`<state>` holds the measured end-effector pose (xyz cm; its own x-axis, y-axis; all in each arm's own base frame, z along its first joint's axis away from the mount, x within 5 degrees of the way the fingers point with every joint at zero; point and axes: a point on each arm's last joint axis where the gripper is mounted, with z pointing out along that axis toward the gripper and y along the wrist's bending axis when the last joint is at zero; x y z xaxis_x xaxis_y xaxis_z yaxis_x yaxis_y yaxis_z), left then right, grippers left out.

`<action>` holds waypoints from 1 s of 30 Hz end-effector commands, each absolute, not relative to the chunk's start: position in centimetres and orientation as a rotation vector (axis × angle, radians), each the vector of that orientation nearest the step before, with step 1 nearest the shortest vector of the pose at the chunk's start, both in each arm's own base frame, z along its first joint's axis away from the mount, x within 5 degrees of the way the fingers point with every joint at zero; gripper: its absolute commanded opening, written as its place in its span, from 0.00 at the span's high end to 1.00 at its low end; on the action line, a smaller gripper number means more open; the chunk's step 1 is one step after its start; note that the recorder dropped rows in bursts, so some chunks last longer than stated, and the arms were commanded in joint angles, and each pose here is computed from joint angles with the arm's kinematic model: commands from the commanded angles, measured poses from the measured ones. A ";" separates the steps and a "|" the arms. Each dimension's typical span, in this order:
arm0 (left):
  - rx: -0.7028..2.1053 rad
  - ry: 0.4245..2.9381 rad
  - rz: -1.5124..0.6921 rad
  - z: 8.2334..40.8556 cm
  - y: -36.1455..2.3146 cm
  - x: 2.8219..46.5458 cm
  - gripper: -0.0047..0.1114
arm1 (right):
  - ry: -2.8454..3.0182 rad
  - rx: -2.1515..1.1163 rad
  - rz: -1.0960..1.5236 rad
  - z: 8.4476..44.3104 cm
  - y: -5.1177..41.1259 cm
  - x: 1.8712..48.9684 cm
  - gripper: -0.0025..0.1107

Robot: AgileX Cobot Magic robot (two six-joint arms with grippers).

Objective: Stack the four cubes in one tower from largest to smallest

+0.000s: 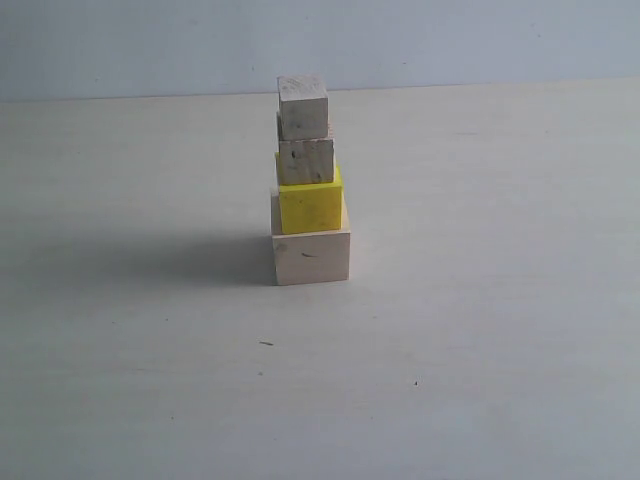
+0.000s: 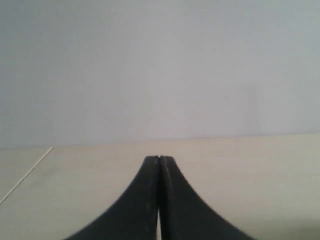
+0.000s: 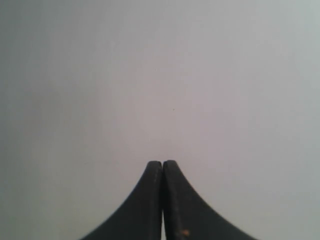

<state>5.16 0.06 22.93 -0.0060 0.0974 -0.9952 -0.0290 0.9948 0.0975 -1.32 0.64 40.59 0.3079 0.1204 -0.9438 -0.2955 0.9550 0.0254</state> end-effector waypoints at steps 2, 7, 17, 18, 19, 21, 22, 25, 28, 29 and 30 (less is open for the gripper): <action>0.060 1.674 0.116 20.6 0.2 5.4 0.96 | 1.233 -0.161 0.279 40.4 0.7 -1.3 0.98; 0.052 1.737 0.107 19.0 0.2 5.5 0.96 | 1.233 -0.161 0.277 40.4 0.7 -1.3 0.98; 0.063 1.838 0.091 18.1 0.1 5.3 0.96 | 1.233 -0.161 0.277 40.4 0.7 -1.3 0.98; 0.057 1.838 0.087 18.1 0.1 5.3 0.96 | 1.233 -0.161 0.277 40.4 0.7 -1.3 0.98; 0.051 1.840 0.082 18.1 0.1 5.3 0.96 | 1.233 -0.161 0.277 40.4 0.7 -1.3 0.98; 0.029 1.842 0.064 18.1 0.1 5.3 0.96 | 1.233 -0.161 0.277 40.4 0.7 -1.3 0.98; 0.018 1.845 0.057 18.1 0.1 5.3 0.96 | 1.233 -0.161 0.277 40.4 0.7 -1.3 0.98; 0.017 1.843 0.056 18.1 0.1 5.3 0.96 | 1.233 -0.161 0.277 40.4 0.7 -1.3 0.98; 0.017 1.843 0.056 18.1 0.1 5.3 0.96 | 1.233 -0.161 0.277 40.4 0.7 -1.3 0.98; 0.017 1.843 0.056 18.1 0.1 5.3 0.96 | 1.233 -0.161 0.277 40.4 0.7 -1.3 0.98; 0.017 1.843 0.056 18.1 0.1 5.3 0.96 | 1.233 -0.161 0.277 40.4 0.7 -1.3 0.98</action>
